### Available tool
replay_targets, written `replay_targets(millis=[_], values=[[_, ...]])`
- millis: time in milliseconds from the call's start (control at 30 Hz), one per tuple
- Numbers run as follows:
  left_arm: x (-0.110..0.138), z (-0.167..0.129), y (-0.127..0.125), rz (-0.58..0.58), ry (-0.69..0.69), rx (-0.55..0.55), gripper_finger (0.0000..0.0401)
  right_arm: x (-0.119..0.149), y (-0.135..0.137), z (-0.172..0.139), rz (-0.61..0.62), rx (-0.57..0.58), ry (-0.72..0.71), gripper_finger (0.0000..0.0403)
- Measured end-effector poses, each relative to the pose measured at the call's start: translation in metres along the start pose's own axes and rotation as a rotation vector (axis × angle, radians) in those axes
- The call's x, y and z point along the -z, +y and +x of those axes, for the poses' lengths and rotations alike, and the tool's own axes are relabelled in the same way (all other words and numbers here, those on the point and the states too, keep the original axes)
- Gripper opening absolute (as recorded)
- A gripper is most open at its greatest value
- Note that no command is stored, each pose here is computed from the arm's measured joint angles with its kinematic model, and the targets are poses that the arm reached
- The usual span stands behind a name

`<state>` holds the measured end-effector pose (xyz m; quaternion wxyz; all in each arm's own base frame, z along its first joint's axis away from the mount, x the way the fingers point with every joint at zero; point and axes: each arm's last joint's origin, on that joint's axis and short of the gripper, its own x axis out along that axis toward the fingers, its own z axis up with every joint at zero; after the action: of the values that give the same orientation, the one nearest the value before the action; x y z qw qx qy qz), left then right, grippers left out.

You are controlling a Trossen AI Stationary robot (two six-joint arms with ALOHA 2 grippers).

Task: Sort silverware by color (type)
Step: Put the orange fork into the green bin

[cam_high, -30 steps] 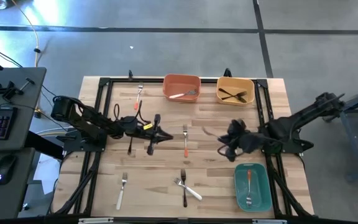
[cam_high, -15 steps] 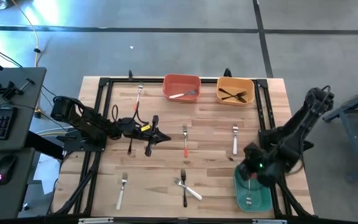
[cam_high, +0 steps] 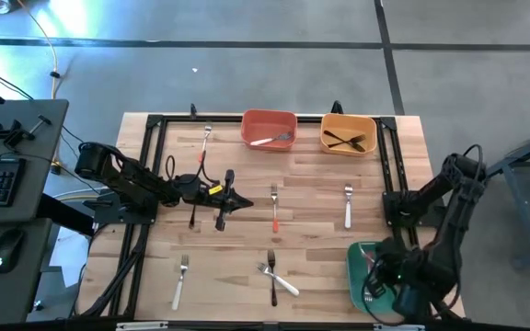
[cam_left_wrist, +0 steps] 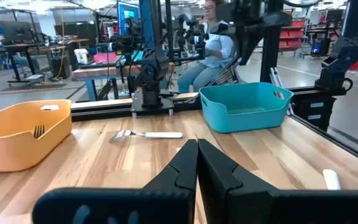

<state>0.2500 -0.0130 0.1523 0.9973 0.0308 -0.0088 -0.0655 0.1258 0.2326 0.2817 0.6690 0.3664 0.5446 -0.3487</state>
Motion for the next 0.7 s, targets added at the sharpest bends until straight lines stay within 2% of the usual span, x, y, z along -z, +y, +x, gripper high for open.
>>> replay_targets(millis=[200,400,533,700], values=[[0.001,0.000,0.000,-0.013,0.009,-0.008,0.0001,0.007,0.011,0.018,0.006,0.133,0.098,0.0000],[0.003,-0.001,0.000,-0.014,0.029,-0.007,0.0001,0.004,0.010,0.016,0.009,0.136,0.094,0.0000],[0.006,-0.017,-0.002,-0.016,0.018,-0.009,0.0001,0.003,0.009,0.019,0.007,0.143,0.081,0.0000],[0.003,-0.051,-0.004,-0.023,-0.033,-0.023,0.0001,-0.002,0.012,0.022,-0.023,0.145,0.085,0.0000]])
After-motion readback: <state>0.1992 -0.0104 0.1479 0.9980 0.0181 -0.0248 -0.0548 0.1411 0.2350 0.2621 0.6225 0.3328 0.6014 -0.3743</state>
